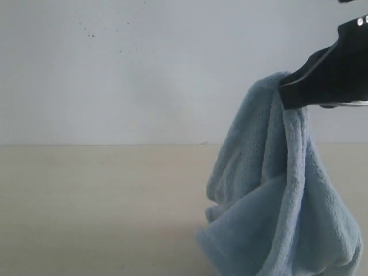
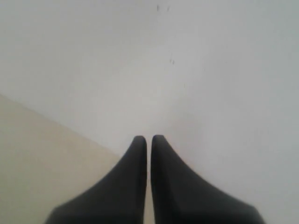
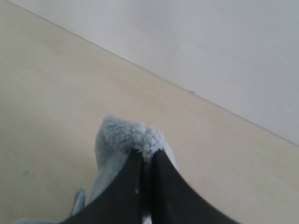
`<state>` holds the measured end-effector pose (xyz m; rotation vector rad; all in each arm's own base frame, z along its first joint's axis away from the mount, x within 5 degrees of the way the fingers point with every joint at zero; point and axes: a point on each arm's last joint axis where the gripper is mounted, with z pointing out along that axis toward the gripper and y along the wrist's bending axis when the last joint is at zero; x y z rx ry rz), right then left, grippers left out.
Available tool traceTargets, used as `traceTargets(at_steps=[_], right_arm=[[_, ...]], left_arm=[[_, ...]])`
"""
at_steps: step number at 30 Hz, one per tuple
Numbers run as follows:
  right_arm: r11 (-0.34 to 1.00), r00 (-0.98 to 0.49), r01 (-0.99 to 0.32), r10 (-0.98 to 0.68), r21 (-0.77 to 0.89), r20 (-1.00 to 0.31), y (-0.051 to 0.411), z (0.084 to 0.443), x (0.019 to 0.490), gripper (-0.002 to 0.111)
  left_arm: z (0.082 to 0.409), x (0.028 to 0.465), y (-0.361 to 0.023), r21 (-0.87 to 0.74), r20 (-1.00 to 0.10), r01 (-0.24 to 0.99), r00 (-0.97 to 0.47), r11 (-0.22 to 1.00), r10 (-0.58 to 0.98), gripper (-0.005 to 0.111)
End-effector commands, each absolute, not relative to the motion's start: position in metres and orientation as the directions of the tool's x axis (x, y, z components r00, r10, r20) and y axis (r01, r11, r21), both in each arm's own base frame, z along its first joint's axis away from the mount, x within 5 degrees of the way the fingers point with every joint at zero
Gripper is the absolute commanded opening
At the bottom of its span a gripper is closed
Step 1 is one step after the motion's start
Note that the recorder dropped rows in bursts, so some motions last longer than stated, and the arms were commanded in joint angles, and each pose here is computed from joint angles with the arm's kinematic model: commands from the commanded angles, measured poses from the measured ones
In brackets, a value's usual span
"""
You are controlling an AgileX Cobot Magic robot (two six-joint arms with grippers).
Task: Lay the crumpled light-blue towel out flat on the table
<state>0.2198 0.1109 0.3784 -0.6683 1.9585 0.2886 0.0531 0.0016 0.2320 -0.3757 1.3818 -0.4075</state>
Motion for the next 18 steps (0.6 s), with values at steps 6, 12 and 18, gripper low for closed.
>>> traceTargets(at_steps=[6,12,18], right_arm=[[0.826,-0.595,-0.563,-0.39,0.018,-0.702,0.133,0.295,0.267,0.0],[0.756,-0.654,-0.628,-0.383,0.185,-0.652,0.147,0.295,0.26,0.0],[0.585,-0.463,-0.787,-0.346,0.199,-0.816,0.156,0.358,0.237,0.0]], left_arm=[[0.32,0.023,0.001,0.343,-0.84,-0.168,0.386,0.924,0.382,0.004],[0.286,0.068,-0.007,0.517,-0.849,0.14,-0.045,0.844,0.527,0.004],[0.277,0.105,-0.025,0.523,-0.778,0.386,-0.149,0.76,0.61,0.004]])
